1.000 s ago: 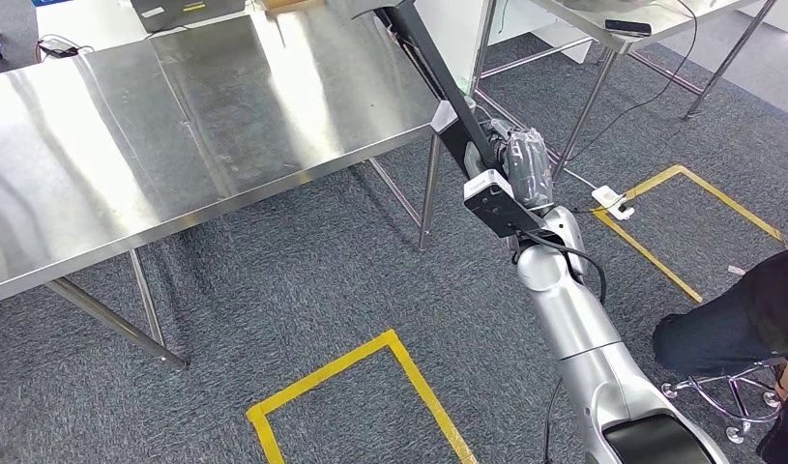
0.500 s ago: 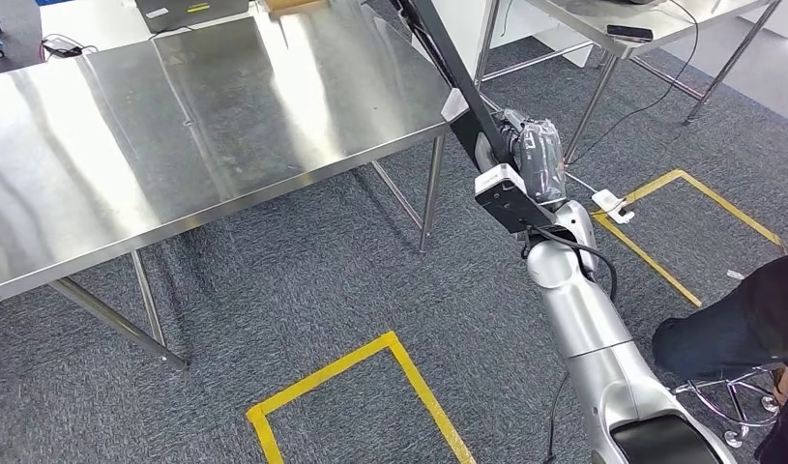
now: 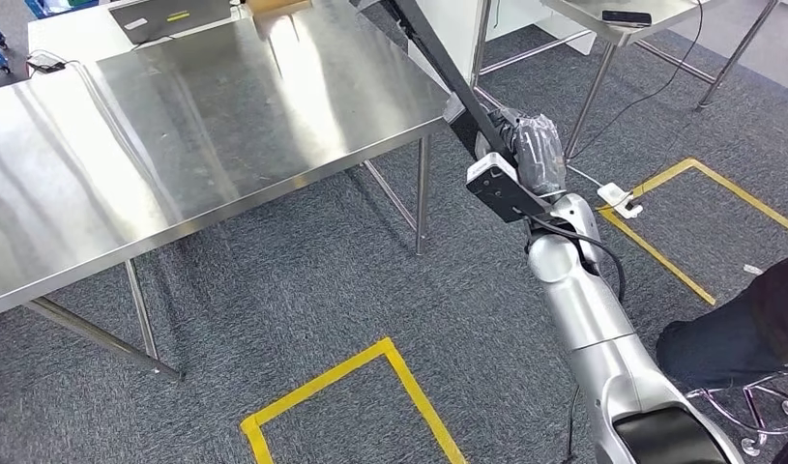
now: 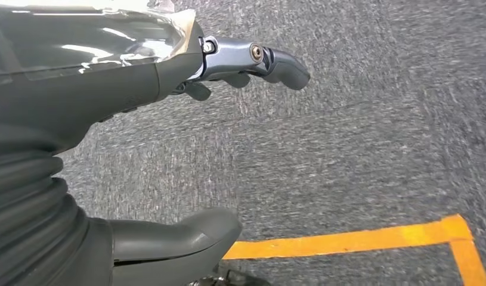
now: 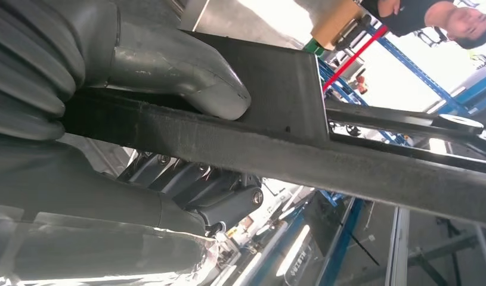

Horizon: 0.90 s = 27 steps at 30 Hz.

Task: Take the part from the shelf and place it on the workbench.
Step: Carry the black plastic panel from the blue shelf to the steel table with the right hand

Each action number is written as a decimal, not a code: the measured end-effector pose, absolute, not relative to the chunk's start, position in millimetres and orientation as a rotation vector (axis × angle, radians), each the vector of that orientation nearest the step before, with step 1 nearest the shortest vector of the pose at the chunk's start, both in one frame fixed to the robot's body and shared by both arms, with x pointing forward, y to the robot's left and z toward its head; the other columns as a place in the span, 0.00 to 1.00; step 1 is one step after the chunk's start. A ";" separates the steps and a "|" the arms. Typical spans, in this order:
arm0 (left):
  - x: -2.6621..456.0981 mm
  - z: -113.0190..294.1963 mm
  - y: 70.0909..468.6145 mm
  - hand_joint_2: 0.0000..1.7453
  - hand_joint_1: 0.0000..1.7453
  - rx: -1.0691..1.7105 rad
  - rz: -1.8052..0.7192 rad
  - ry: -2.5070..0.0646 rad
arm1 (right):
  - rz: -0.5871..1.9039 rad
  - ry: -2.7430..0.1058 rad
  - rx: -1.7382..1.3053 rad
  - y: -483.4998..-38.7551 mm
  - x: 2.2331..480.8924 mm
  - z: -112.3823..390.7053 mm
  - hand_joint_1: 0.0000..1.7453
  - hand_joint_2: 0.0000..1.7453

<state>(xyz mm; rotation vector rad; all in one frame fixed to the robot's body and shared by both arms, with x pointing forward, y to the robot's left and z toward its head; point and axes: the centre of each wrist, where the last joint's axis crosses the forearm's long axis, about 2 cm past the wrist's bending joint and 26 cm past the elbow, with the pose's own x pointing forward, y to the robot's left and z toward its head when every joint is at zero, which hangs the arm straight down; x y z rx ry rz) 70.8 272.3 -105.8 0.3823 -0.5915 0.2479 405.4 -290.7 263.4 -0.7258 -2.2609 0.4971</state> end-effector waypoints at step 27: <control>62.5 -107.0 270.4 1.00 0.00 0.383 0.256 -0.577 | 0.595 -2.205 -0.736 -286.2 416.1 257.9 1.00 1.00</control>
